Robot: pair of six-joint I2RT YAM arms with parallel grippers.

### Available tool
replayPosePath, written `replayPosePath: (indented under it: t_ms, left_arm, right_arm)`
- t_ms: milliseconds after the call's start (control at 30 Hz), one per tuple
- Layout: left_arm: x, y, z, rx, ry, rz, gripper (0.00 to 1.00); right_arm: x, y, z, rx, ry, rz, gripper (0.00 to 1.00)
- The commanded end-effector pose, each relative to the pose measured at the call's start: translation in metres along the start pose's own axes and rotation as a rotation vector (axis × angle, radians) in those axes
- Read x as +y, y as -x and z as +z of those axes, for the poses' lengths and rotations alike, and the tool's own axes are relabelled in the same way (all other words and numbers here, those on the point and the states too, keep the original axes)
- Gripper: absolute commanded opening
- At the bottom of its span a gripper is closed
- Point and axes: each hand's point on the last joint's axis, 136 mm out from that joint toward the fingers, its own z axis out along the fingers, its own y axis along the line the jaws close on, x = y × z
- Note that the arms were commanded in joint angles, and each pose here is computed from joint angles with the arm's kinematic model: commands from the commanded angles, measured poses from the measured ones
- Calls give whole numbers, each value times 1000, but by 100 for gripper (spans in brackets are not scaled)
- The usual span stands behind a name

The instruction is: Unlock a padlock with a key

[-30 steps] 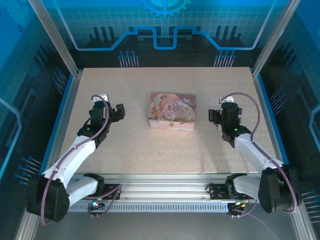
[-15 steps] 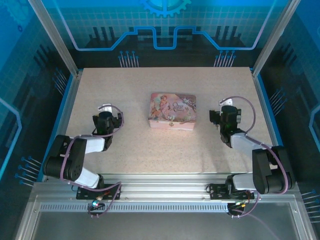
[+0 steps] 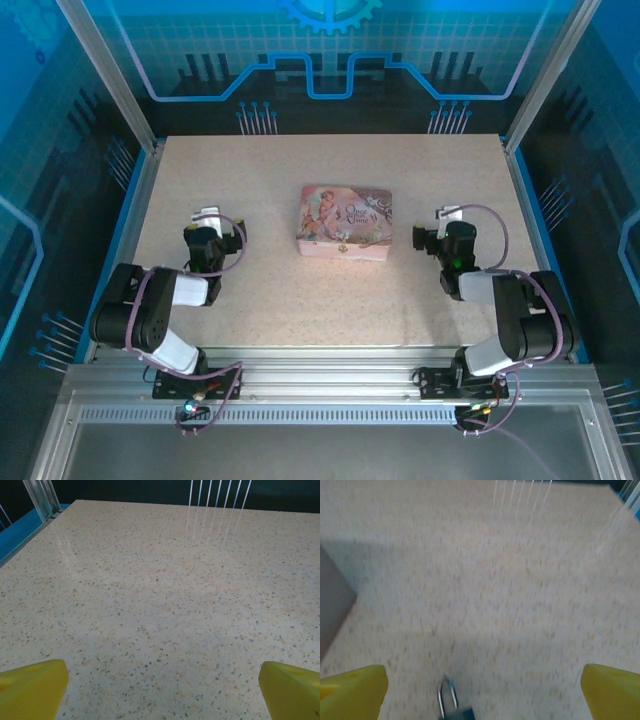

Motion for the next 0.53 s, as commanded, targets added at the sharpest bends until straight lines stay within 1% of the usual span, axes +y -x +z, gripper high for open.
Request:
replayPosePath:
  t_ms: [0,500]
  left_arm:
    - [-4,9,0,-41,-19,9,99]
    - [-6,9,0,-40,-22,13,99]
  right_arm:
    - [5,25,-1,-106,-16,-12,100]
    - [7,25,0,-102,4,-13,100]
